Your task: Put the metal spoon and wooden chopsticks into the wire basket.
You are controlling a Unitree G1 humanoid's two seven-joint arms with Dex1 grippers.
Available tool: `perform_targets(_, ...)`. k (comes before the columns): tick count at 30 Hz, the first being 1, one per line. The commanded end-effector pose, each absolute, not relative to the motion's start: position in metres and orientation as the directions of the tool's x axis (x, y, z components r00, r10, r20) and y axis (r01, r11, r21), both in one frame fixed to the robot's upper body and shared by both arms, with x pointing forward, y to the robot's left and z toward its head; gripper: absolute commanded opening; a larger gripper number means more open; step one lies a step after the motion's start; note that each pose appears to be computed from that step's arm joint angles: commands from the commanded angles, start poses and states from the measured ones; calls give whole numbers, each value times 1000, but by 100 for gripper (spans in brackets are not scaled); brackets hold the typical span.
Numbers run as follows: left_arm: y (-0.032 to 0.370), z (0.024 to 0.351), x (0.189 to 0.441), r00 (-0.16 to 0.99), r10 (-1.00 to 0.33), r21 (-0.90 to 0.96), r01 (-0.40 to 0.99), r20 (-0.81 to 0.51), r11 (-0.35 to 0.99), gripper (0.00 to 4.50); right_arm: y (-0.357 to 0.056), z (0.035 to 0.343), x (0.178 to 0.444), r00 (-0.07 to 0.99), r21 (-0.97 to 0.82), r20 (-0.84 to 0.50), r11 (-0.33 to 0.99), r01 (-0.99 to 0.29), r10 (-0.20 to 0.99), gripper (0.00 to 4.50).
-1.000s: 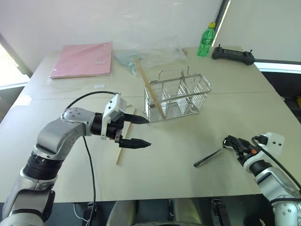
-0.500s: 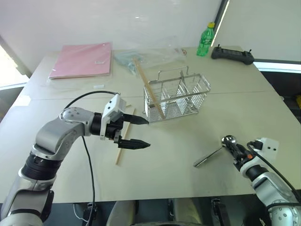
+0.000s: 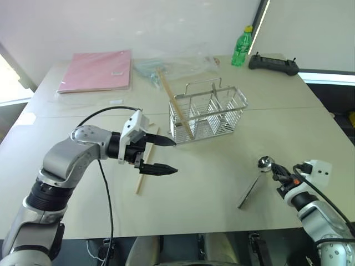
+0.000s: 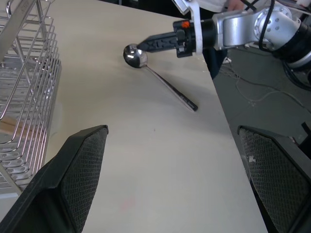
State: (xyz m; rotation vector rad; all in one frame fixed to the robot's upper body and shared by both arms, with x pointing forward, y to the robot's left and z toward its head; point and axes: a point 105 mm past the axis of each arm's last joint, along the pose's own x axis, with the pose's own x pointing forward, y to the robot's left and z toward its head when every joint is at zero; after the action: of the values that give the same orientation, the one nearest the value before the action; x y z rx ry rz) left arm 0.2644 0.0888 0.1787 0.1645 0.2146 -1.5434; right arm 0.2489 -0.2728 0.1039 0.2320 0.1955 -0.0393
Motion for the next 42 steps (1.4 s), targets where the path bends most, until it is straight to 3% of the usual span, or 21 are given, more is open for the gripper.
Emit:
perform_targets(1,88,190,265,15,-974,18,1000,-225,11,450,-277,160,260,999,118,-36,993,31,-27,8)
perform_targets(5,88,193,267,21,-976,21,1000,-216,17,450,-273,235,281,987,4,159,1000,-11,11,8)
perform_targets(8,87,194,269,25,-977,27,999,-212,20,450,-269,268,292,974,6,225,999,-39,37,8)
perform_targets(12,86,195,268,31,-979,31,999,-203,25,450,-273,243,295,995,-10,98,999,-33,34,8)
perform_targets(17,88,193,265,42,-978,22,999,-202,39,450,-273,197,279,998,-36,-63,999,-8,6,8)
perform_targets(26,88,189,262,38,-978,8,999,-205,37,450,-236,154,252,976,173,-216,985,15,23,8)
perform_targets(28,87,188,261,34,-978,5,999,-204,34,450,-223,149,247,971,230,-232,973,0,55,48)
perform_targets(30,86,188,261,32,-979,4,999,-203,32,450,-213,145,241,964,270,-252,963,-7,78,121)
perform_targets(34,86,187,261,26,-979,1,1000,-202,26,450,-205,130,231,944,348,-322,937,44,76,314)
perform_targets(42,83,186,258,9,-979,0,1000,-203,9,450,-214,111,223,895,401,-446,889,221,-21,314)
